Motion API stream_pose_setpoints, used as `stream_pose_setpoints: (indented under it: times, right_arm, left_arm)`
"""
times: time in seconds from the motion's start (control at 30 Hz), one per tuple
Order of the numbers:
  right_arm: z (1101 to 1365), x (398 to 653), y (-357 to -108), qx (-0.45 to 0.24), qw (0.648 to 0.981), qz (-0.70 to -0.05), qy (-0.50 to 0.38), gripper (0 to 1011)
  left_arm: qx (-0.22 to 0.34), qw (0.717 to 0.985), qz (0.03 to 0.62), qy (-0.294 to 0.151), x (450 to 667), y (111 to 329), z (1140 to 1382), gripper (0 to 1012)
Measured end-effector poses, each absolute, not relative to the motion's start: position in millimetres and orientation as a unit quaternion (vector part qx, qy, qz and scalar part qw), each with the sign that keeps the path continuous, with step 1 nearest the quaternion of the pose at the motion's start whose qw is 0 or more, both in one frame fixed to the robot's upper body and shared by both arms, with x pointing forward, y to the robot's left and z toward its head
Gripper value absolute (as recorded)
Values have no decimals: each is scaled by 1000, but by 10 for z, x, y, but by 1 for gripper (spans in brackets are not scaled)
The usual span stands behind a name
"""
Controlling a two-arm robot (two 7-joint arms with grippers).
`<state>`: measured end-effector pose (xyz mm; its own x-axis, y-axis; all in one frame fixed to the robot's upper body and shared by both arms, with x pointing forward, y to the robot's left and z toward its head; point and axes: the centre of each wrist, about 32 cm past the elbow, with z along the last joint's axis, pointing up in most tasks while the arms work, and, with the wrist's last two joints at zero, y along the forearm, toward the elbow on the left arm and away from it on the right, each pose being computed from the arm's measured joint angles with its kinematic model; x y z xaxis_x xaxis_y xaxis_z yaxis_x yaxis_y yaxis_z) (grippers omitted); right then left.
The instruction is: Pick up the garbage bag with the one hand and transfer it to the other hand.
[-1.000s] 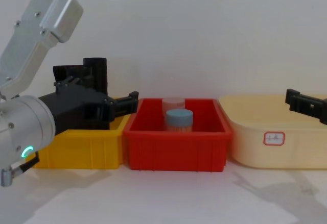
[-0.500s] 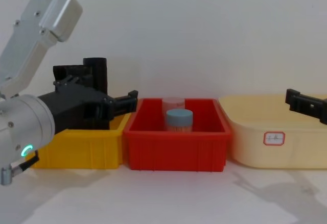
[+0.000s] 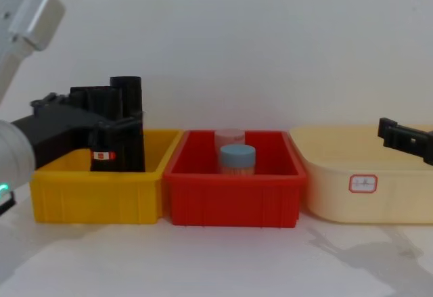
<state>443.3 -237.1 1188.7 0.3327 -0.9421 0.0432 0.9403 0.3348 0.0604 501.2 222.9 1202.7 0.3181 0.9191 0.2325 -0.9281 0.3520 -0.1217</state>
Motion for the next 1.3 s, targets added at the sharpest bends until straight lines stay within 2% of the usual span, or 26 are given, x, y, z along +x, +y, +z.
stream_pose_setpoints:
  times: [0.47,0.87,1.3]
  right_arm:
    - [11887,4433,-2371,12,816,-577,-35,1000]
    - [11887,4433,-2371,12,816,-577,-35,1000]
    - [11887,4433,-2371,12,816,-577,-35,1000]
  left_arm:
    - [20,787,607,-109,5133,2502,11965,1000]
    - [29,797,600,-68,5336,2612,11947,1000]
    - [30,812,580,-62,5539,2617,11953,1000]
